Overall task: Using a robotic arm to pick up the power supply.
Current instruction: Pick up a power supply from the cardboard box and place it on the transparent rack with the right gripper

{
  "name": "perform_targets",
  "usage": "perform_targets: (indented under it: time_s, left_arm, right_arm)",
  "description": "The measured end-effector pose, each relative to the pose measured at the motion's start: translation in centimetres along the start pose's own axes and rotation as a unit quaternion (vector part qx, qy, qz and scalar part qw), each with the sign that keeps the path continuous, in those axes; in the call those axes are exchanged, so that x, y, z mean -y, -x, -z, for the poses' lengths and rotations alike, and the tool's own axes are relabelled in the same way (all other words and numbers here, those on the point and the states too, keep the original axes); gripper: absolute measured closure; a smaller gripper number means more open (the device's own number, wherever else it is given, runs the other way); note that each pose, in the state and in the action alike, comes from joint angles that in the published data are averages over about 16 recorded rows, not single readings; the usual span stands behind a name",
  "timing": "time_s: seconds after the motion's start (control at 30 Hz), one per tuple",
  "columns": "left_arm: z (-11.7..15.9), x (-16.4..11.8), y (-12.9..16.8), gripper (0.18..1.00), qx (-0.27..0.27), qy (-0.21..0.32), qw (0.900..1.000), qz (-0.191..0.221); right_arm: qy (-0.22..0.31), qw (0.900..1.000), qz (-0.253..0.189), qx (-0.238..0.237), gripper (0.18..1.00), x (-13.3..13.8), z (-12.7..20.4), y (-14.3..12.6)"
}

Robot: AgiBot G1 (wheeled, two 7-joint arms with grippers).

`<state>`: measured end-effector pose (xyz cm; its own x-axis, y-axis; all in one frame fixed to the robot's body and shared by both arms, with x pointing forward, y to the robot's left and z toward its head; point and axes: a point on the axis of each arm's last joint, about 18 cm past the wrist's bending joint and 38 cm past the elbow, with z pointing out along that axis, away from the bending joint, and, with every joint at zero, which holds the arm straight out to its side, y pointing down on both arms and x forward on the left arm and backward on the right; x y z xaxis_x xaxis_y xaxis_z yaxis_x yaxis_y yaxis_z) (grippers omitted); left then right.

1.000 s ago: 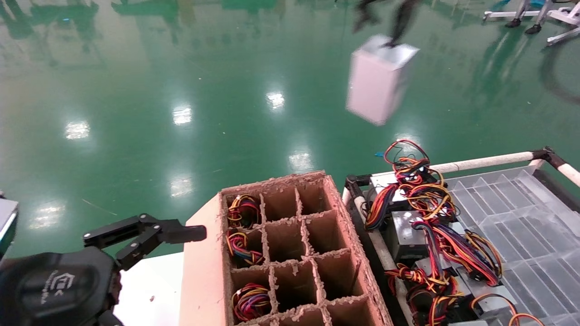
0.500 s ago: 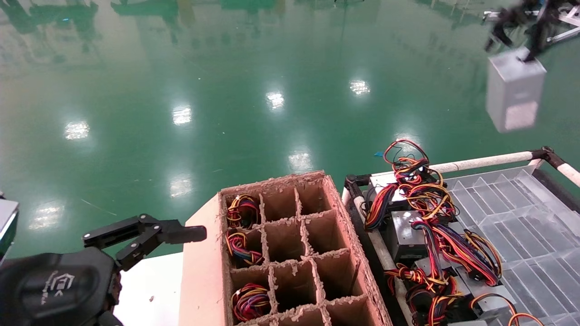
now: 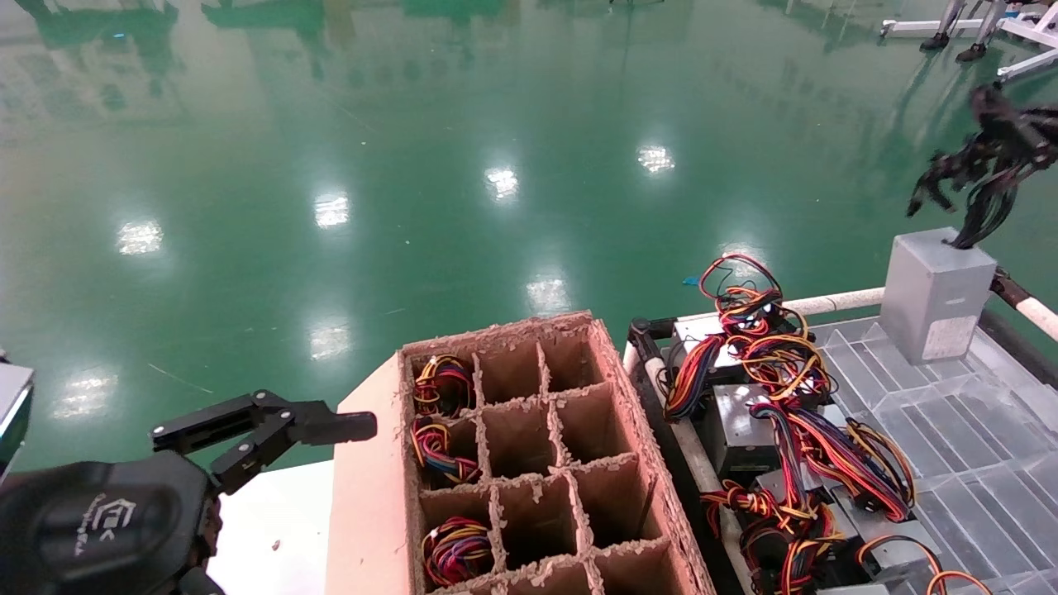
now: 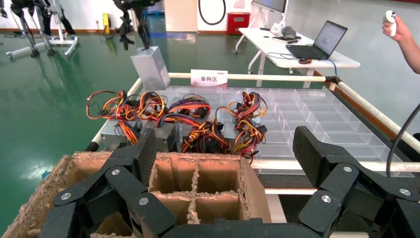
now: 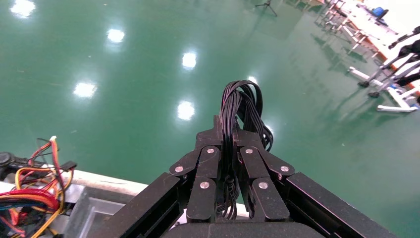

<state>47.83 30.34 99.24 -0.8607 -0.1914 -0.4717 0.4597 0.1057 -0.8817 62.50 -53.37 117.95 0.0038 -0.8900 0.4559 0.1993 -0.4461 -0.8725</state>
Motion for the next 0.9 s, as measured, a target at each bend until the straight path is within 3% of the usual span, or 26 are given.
perform_targets:
  time_s: [0.9]
  left_arm:
    - [0.0, 0.0, 0.0, 0.184, 0.000, 0.000, 1.0000, 0.000]
  right_arm:
    - [0.030, 0.997, -0.041, 0.060, 0.975, -3.1, -4.9, 7.2]
